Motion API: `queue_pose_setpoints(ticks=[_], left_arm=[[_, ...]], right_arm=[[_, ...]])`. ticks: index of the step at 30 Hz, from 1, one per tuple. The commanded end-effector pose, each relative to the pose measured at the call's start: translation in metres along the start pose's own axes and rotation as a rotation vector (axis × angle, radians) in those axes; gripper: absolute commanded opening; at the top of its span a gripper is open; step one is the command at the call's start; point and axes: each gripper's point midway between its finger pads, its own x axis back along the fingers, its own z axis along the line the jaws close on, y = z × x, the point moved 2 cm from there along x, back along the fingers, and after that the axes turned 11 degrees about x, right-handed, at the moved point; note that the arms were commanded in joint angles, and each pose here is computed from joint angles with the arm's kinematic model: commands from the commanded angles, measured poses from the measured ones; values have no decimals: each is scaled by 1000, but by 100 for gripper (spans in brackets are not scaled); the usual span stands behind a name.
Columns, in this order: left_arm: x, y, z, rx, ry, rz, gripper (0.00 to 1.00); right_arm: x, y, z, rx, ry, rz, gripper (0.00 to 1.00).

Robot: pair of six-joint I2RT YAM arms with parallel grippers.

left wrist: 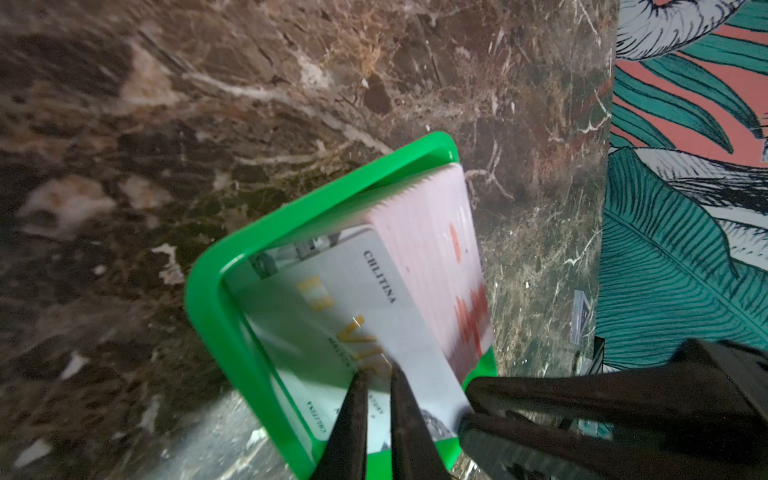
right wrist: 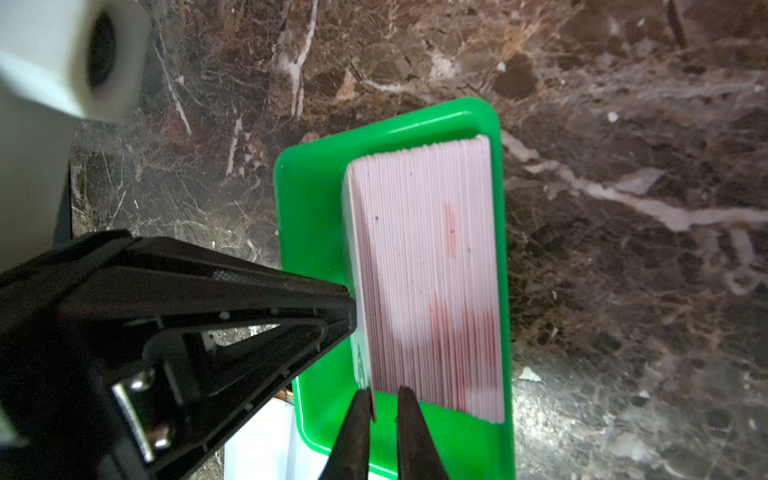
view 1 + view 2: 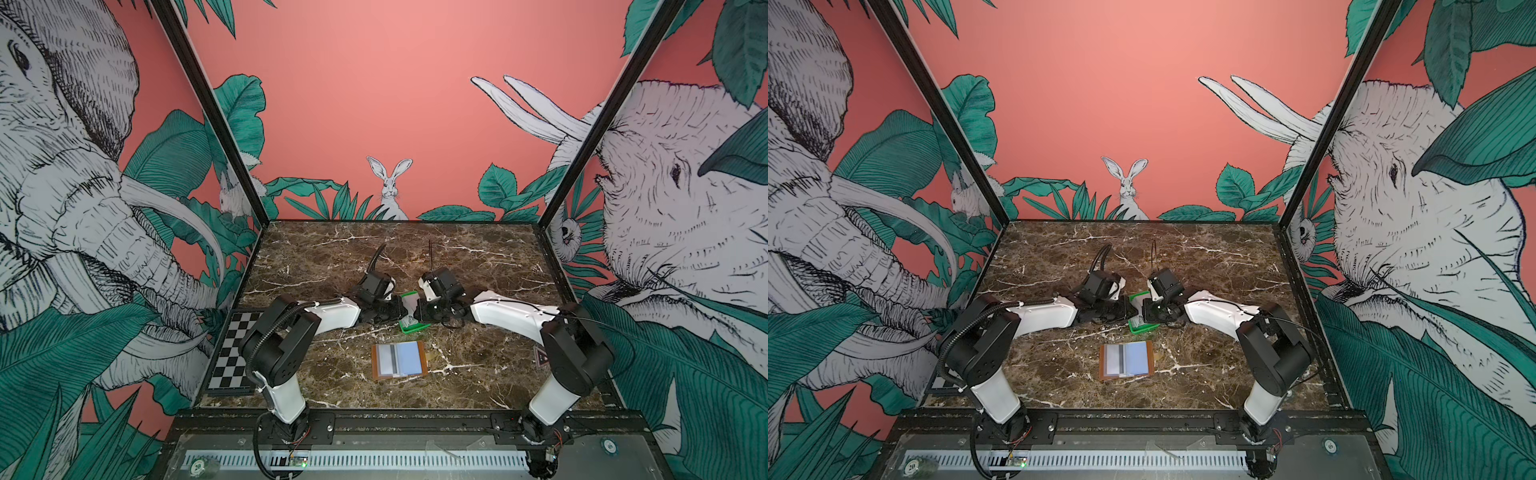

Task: Put the credit cards into the card holder

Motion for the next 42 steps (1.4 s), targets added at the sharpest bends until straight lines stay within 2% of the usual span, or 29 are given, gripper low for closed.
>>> queue_pose_setpoints(ticks=[1, 13, 24, 34, 42], left_arm=[[-4, -6, 16, 30, 36, 20, 14], [-1, -5, 10, 28, 17, 14, 15], [32, -5, -9, -1, -30, -35, 16], [69, -23, -32, -2, -234, -58, 27], [68, -34, -31, 60, -349, -46, 30]], right_arm=[[0, 8, 4, 6, 15, -20, 12], [1, 10, 7, 2, 24, -25, 2], [30, 8, 10, -14, 16, -85, 0], [54, 1, 10, -22, 12, -128, 0], [62, -4, 12, -31, 27, -131, 0]])
